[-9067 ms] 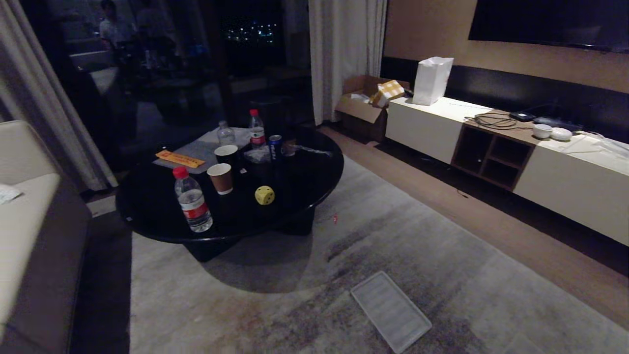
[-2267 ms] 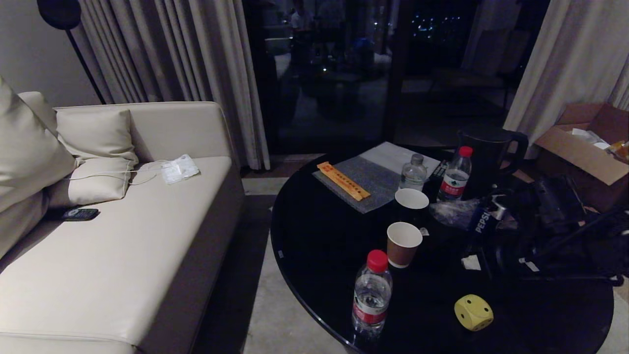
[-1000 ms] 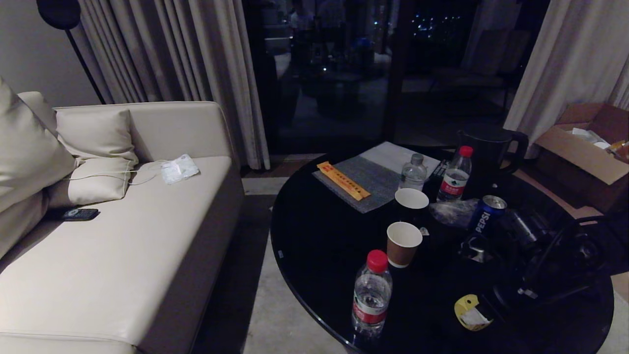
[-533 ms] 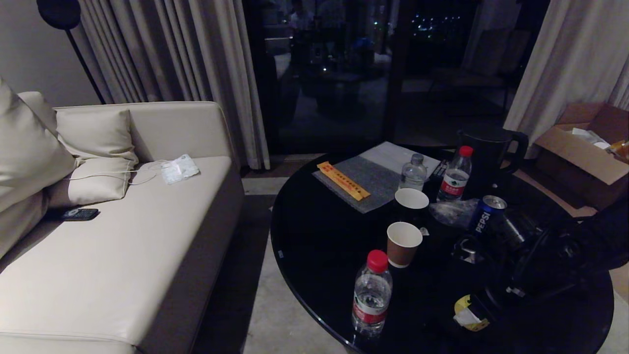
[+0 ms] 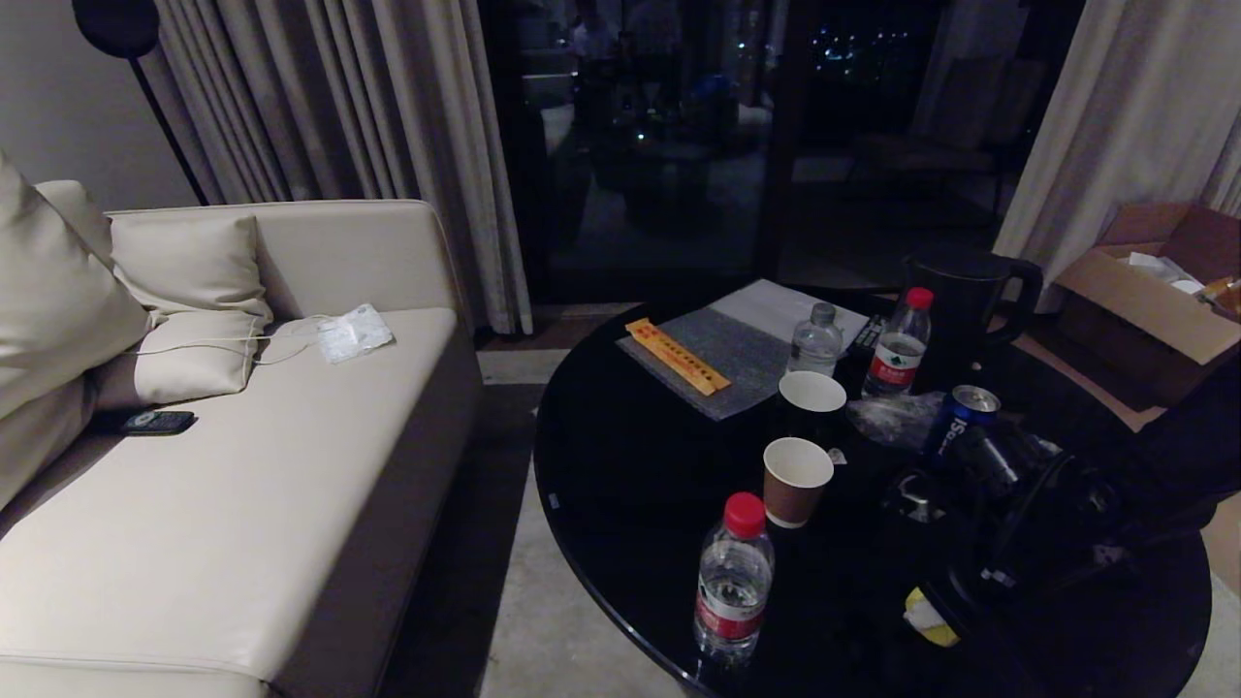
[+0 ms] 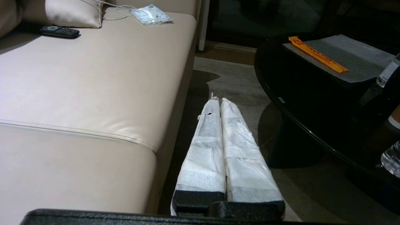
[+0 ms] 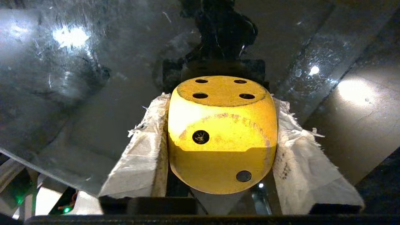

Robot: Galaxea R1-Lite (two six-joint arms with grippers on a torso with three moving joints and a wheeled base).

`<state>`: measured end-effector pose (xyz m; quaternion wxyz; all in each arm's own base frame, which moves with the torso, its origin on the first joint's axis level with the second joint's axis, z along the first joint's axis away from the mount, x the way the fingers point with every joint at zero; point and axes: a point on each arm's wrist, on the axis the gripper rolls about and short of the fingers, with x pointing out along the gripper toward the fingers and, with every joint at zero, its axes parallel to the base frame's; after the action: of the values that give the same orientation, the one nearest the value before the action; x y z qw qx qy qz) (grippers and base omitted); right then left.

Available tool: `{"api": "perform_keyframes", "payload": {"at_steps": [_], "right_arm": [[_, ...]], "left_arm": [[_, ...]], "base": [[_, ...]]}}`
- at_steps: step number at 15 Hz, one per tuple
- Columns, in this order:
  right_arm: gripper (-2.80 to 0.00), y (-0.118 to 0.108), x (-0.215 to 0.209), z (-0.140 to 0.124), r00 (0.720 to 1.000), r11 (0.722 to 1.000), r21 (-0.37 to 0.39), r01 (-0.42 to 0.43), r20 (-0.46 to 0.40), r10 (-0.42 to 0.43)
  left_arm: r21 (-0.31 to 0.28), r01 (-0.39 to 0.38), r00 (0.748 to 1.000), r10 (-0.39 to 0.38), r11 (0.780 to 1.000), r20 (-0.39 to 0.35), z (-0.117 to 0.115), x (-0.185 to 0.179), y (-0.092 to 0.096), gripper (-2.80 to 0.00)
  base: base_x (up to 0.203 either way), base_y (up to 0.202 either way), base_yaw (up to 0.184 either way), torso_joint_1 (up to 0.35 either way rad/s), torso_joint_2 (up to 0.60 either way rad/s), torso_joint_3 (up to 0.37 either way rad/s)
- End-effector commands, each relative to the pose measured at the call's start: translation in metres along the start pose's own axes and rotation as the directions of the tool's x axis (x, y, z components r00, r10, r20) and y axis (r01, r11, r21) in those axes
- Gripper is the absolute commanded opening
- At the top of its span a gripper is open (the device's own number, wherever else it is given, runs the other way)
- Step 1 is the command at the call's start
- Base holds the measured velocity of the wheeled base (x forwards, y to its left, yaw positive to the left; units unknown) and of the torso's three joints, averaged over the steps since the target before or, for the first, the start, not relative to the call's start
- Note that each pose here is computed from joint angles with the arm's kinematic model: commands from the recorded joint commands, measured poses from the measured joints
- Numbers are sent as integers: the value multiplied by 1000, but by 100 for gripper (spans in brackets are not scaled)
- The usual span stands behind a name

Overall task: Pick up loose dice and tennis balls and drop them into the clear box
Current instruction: Pick up toys out of the box, then put the toys in the box

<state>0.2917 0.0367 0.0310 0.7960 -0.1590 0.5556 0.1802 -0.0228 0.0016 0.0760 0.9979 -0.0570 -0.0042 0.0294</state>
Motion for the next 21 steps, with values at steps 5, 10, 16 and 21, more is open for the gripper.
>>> {"api": "perform_keyframes", "payload": {"at_steps": [5,10,16,21], "right_arm": [[-280,6,-70,-5,979,997,43,67,192,-74],[-280,28,-158,-50,889,971,229,70,427,-164],[-280,68,-183,-156,781,926,378,20,572,-250],[-280,100,-171,-229,635,896,443,24,685,-356]], "left_arm": [[-1,-1,1000,1,1000,-3,0,0,0,-280],[-1,-1,1000,1,1000,-3,0,0,0,-280],[-1,-1,1000,1,1000,-2,0,0,0,-280],[-1,-1,1000,1,1000,-3,0,0,0,-280]], "base": [[0,0,0,0,0,0],[0,0,0,0,0,0],[0,0,0,0,0,0],[0,0,0,0,0,0]]}}
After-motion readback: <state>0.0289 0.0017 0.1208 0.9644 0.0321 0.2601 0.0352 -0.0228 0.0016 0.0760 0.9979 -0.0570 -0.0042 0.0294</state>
